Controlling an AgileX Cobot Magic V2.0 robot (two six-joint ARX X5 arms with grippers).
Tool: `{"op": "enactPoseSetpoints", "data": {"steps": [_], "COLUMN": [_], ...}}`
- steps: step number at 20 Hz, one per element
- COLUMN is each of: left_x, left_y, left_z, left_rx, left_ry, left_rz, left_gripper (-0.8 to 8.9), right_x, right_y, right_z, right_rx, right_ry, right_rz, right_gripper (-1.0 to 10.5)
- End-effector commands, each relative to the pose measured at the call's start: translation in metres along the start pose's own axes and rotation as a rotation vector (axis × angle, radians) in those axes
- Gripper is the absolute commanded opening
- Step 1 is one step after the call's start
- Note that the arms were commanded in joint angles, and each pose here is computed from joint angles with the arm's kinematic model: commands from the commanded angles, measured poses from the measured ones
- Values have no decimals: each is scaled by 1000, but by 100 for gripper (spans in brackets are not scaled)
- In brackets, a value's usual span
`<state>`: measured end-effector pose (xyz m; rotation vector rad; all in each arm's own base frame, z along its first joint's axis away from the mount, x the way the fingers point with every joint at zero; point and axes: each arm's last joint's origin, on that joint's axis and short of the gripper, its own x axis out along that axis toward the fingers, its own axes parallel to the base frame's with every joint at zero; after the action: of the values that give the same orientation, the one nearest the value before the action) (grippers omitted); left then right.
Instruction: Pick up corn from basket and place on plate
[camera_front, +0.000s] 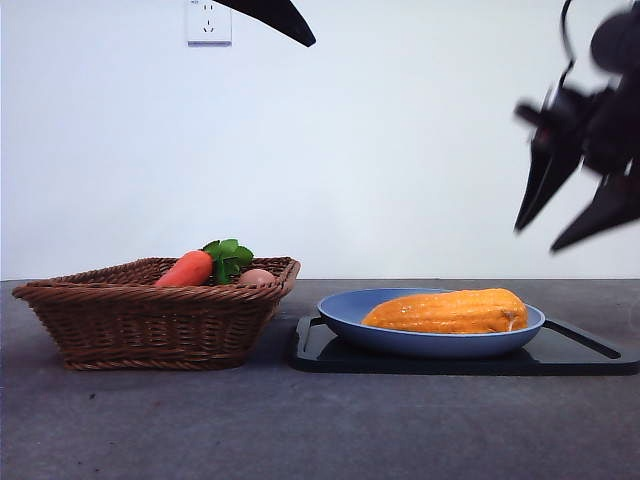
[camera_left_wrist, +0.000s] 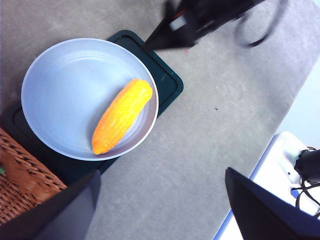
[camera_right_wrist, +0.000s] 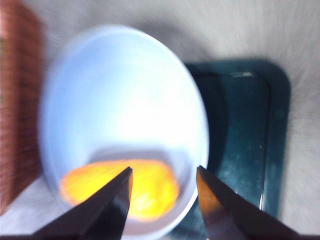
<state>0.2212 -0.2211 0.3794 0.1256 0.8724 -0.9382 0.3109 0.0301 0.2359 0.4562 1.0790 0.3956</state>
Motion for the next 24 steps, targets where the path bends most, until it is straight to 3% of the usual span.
{"op": "enactPoseSetpoints", "data": {"steps": [1,6,10,14,24], "left_x": [-4,-4,-4,-4,-4], "left_y": [-5,-5,-5,-4,-4], "left_z": [5,5,2,-1,-2], "left_rx": [39,45,41,38,32], "left_ry": [-27,-23,7,29,47], "left_rz": [-7,-6,-4,-2,-1], "left_gripper": [403,383,243,17,7], "right_x": [-33,-98,-127,-139,-140], "right_y": [20,66,85,89,90], "right_z": [-6,-53,-89,-111,-115], "right_rx": [-106,-280,-356,-437,-466], "right_ry": [-37,-45,-16,45,75], "right_rz": [12,53,87,96,105], "right_gripper": [214,213,170,17,2]}}
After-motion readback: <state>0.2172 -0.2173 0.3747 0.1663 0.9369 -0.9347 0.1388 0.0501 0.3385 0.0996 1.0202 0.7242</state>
